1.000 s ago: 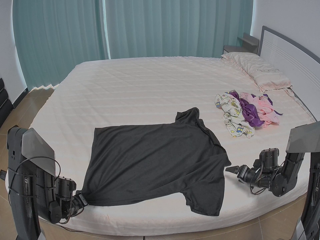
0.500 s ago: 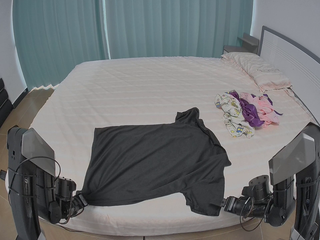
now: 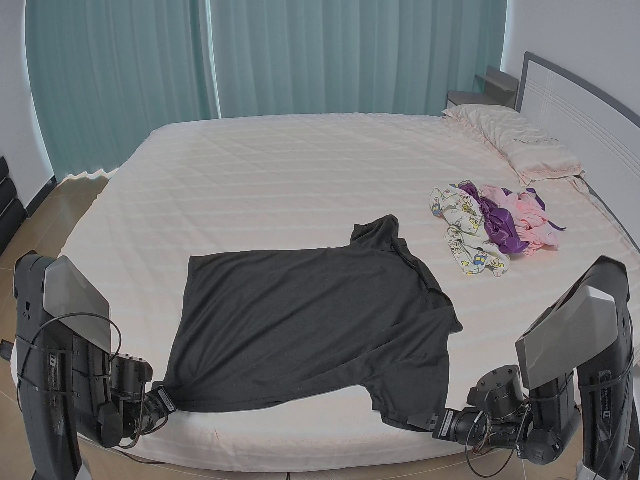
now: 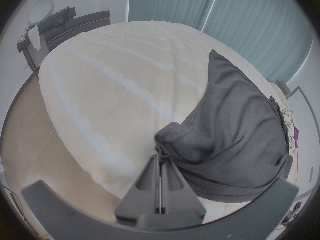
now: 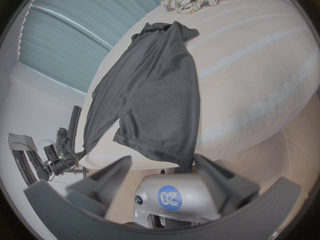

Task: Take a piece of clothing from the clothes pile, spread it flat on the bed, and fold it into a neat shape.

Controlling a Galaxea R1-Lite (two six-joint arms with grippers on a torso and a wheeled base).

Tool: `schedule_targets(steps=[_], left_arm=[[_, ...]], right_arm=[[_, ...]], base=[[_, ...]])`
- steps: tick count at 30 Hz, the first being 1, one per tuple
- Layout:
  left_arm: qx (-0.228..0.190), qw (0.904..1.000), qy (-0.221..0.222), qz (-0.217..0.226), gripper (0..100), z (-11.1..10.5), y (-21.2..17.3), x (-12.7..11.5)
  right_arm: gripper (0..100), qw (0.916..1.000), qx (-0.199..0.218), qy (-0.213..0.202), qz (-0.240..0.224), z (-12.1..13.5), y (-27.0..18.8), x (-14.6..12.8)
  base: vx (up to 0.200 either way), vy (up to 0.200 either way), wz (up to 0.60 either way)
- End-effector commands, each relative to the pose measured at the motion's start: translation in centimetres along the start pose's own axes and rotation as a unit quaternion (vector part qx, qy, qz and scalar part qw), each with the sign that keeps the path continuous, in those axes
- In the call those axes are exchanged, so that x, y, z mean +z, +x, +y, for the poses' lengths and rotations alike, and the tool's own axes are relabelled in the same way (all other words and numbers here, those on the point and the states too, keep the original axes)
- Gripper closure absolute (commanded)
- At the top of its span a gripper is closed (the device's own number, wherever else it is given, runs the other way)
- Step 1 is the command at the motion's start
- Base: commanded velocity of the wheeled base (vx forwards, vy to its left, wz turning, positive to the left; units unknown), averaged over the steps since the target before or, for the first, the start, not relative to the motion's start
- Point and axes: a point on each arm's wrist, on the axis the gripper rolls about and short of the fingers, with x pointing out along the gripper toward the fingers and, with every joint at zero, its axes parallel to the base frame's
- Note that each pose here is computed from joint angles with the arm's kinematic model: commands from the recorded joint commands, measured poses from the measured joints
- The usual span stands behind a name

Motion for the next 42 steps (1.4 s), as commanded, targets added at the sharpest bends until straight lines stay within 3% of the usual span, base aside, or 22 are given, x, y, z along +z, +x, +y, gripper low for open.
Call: schedule_targets(steps=[1,10,17,23,33,40,42], left_arm=[[0.0,1.0,0.0,0.0,100,0.0,0.0,0.0],[0.001,1.0,0.001,0.001,100,0.0,0.0,0.0],[-0.014,0.9997,0.006,-0.018,100,-0.3,-0.6,-0.1],[-0.025,0.9991,0.023,-0.024,100,-0.4,-1.9,-0.8],[0.001,0.9964,0.071,-0.046,100,-0.4,-2.2,-0.6],[0.009,0.9951,0.093,-0.03,100,-0.6,-3.7,-0.4],[0.014,0.9923,0.122,-0.016,100,-0.6,-5.0,-0.3]], right_arm=[[100,1.0,0.003,-0.002,-0.006,0.1,0.3,0.0],[100,0.9994,-0.035,-0.007,-0.001,-0.9,-0.8,-0.6],[100,0.9985,-0.042,0.016,-0.031,-1.1,-2.9,1.4],[100,0.9982,-0.057,0.001,-0.018,-0.8,-5.4,1.9],[100,0.9948,-0.095,-0.016,0.034,-0.8,-8.0,0.8],[100,0.9906,-0.118,-0.025,0.065,-0.9,-8.3,-0.1],[100,0.9901,-0.119,-0.027,0.069,-0.8,-8.7,-0.2]], base=[[0.0,0.0,0.0],[0.0,0.0,0.0],[0.0,0.0,0.0],[0.0,0.0,0.0],[0.0,0.0,0.0],[0.0,0.0,0.0],[0.0,0.0,0.0]])
